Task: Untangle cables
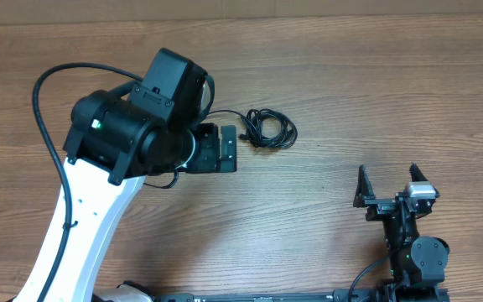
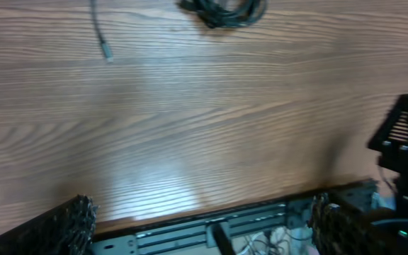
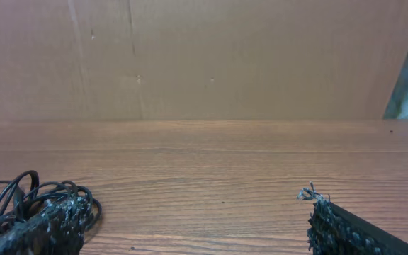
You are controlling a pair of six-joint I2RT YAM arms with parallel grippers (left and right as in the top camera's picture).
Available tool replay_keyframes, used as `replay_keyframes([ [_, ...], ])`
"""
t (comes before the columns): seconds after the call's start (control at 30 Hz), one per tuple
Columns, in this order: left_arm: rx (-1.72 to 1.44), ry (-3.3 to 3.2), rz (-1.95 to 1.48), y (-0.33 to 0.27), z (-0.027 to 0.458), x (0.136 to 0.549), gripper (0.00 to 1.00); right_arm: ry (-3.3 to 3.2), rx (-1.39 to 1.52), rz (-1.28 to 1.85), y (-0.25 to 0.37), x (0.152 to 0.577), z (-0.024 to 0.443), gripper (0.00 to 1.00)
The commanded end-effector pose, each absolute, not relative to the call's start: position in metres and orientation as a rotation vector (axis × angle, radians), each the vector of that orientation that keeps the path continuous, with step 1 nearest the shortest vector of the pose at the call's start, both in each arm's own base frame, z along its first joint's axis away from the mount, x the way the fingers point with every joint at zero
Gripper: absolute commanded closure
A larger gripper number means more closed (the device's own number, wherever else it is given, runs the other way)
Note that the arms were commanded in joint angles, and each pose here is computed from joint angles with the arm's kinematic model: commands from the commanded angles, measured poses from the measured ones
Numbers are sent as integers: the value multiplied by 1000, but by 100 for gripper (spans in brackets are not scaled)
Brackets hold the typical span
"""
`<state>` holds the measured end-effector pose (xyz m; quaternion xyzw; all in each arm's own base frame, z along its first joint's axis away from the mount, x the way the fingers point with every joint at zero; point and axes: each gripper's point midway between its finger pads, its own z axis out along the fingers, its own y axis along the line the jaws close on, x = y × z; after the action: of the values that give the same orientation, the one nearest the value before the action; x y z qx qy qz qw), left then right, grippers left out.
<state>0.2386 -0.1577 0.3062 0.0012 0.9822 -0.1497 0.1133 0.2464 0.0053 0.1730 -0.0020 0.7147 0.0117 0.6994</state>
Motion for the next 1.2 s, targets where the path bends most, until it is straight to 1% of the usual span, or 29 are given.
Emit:
replay_keyframes([
  [0.0, 52, 2888, -542, -172, 308, 237, 0, 1591, 8, 23, 3, 246, 171, 0],
  [0.13, 53, 2890, -549, -172, 308, 236, 0, 1590, 0, 32, 5, 246, 171, 0],
  [0.27, 49, 2923, -531, -169, 305, 229, 0, 1584, -99, 133, 27, 245, 172, 0],
  [0.37, 51, 2936, -532, -168, 304, 226, 0, 1564, -217, 400, 68, 233, 177, 0],
  [0.53, 53, 2939, -556, -171, 305, 225, 0, 1514, -397, 854, 124, 195, 194, 0],
  [0.63, 55, 2929, -561, -172, 306, 227, 0, 1567, -420, 935, 132, 187, 183, 0],
  [0.7, 56, 2926, -563, -172, 306, 228, 0, 1581, -378, 978, 132, 187, 184, 0],
  [0.77, 56, 2927, -562, -172, 306, 228, 0, 1538, -350, 1018, 132, 186, 198, 0],
  [0.83, 56, 2934, -558, -171, 305, 226, 0, 1414, -381, 1012, 132, 180, 227, 0],
  [0.9, 74, 2939, -554, -171, 305, 225, 0, 1243, -389, 942, 124, 174, 265, 0],
  [1.07, 113, 2933, -549, -171, 305, 225, 0, 1057, -200, 794, 88, 172, 337, 0],
  [1.17, 119, 2926, -517, -167, 304, 227, 0, 1010, -234, 689, 84, 159, 381, 0],
])
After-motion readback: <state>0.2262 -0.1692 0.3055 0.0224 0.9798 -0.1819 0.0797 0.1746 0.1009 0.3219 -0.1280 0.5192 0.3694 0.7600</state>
